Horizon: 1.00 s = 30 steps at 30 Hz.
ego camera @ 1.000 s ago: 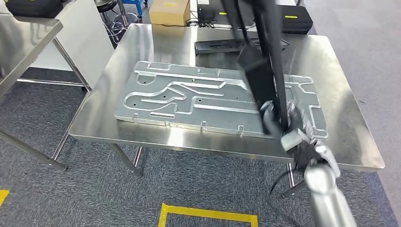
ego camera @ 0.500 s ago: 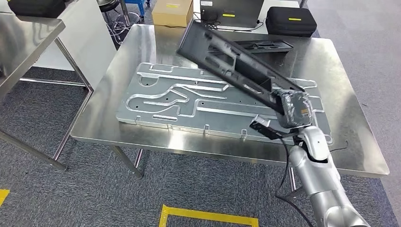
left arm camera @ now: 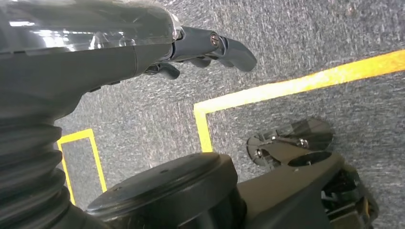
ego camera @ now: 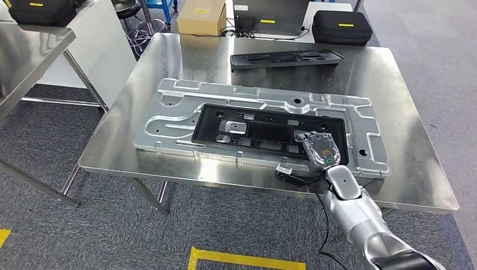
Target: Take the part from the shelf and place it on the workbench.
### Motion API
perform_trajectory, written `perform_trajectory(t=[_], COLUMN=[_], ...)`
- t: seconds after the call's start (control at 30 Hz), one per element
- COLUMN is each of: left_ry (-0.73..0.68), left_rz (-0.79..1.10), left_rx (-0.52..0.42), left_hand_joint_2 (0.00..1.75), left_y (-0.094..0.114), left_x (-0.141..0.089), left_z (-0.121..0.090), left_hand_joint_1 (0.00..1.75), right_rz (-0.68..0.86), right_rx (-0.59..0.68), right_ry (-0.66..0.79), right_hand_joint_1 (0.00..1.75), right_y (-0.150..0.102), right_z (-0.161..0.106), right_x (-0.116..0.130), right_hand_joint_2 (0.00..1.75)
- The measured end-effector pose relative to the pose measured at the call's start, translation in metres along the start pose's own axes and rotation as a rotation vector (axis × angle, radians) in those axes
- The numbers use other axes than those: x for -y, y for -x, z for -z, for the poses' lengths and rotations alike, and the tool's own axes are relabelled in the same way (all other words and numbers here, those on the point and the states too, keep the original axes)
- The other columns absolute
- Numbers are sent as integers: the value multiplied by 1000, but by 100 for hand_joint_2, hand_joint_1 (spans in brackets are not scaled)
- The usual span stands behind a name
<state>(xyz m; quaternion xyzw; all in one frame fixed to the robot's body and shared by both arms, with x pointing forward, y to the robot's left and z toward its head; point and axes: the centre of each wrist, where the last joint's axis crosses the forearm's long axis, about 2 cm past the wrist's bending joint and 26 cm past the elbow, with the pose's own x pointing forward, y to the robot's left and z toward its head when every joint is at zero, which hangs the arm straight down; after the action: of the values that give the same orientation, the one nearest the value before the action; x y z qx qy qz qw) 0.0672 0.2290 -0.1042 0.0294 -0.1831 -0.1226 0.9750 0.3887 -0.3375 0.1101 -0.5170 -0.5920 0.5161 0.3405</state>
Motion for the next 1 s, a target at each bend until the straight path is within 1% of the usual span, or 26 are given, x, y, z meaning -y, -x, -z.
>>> perform_trajectory(t=[0.17,0.3,0.5,0.6,0.7,0.77,0.9,0.93,1.0], left_ry=[-3,-6,-15,-36,-54,-56,-54,-53,-52], left_rz=[-2,-11,-34,-58,-78,-82,-82,-81,-81], left_rx=[3,4,-17,-61,-110,-124,-137,-139,-142], left_hand_joint_2=[175,0,0,0,0,0,0,0,0], left_y=[-1,-1,7,8,10,11,11,12,13], left_x=[-1,-1,1,0,0,0,1,1,2], left_z=[0,0,-2,-2,-2,-2,-2,-3,-3], left_hand_joint_1=[0,0,0,0,0,0,0,0,0], right_rz=[21,36,58,58,58,60,96,105,110], right_rx=[0,0,2,-14,-42,-60,-77,-75,-67], right_ry=[-16,-28,-45,-39,-18,13,171,210,267], right_hand_joint_1=[0,0,0,0,0,0,0,0,0], right_y=[-3,-5,-5,-3,4,14,46,51,56], right_z=[8,9,8,7,8,11,18,15,5], right_x=[0,-2,-5,-6,-2,8,53,62,74], right_hand_joint_2=[0,0,0,0,0,0,0,0,0])
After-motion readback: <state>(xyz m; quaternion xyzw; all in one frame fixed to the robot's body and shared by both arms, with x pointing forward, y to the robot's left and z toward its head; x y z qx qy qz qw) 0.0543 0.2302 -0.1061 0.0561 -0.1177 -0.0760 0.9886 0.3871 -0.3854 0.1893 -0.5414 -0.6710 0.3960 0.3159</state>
